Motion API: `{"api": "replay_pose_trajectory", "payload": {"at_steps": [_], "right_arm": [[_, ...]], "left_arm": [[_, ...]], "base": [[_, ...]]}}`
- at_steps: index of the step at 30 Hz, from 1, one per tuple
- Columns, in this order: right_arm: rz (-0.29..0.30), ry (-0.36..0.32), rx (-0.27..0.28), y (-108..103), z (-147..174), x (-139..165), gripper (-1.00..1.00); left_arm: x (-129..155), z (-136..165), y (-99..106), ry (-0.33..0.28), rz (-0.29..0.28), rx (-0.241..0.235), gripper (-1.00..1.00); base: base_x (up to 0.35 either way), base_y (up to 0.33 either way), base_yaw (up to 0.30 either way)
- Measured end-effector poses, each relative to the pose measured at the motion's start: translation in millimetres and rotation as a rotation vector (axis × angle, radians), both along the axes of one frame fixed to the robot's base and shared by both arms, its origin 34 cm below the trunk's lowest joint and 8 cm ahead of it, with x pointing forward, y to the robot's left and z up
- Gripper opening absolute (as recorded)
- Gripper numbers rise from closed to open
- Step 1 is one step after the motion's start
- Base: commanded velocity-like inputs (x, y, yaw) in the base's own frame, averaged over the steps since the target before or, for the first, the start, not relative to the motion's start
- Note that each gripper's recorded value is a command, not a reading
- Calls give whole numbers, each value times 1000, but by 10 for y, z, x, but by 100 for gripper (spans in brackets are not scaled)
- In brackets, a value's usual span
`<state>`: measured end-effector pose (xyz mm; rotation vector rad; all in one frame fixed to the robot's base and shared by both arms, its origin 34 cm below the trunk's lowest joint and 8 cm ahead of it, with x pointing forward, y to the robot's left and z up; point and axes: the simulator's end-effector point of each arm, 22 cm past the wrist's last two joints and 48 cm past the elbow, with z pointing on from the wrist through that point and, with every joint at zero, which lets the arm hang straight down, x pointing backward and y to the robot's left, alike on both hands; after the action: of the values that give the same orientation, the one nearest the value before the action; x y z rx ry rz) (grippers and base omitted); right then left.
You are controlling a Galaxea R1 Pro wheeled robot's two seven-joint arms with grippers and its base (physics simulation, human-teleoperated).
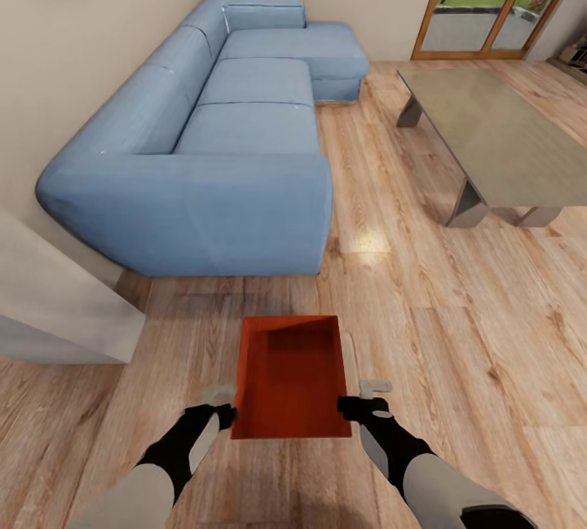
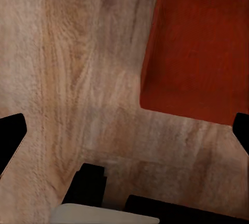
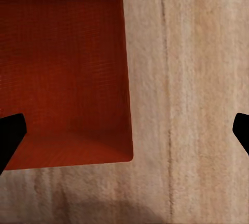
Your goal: Move the two storage containers from the living room to the garage. In the garage, place one container on the floor and stack the other container on top of it (either order is fine).
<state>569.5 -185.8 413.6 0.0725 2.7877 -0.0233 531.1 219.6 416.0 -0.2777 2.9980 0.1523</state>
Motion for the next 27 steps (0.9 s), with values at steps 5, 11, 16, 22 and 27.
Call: {"api": "replay_pose_trajectory", "payload": {"at_steps": [5, 11, 16, 22, 27], "right_arm": [[11, -5, -1, 20, 5, 9, 100], [6, -2, 2, 19, 2, 2, 100], [4, -3, 3, 19, 2, 3, 100], [5, -3, 4, 18, 2, 3, 100], [5, 0, 4, 20, 0, -3, 100]], "left_arm": [[166, 59, -39, -39, -39, 15, 100], [361, 143, -80, -85, -46, 15, 100], [417, 165, -35, -99, -44, 21, 100], [508, 191, -32, -141, -38, 24, 100], [546, 202, -27, -161, -32, 26, 100]], "base": [[0, 0, 0], [0, 0, 0], [0, 0, 0], [0, 0, 0], [0, 0, 0]]}}
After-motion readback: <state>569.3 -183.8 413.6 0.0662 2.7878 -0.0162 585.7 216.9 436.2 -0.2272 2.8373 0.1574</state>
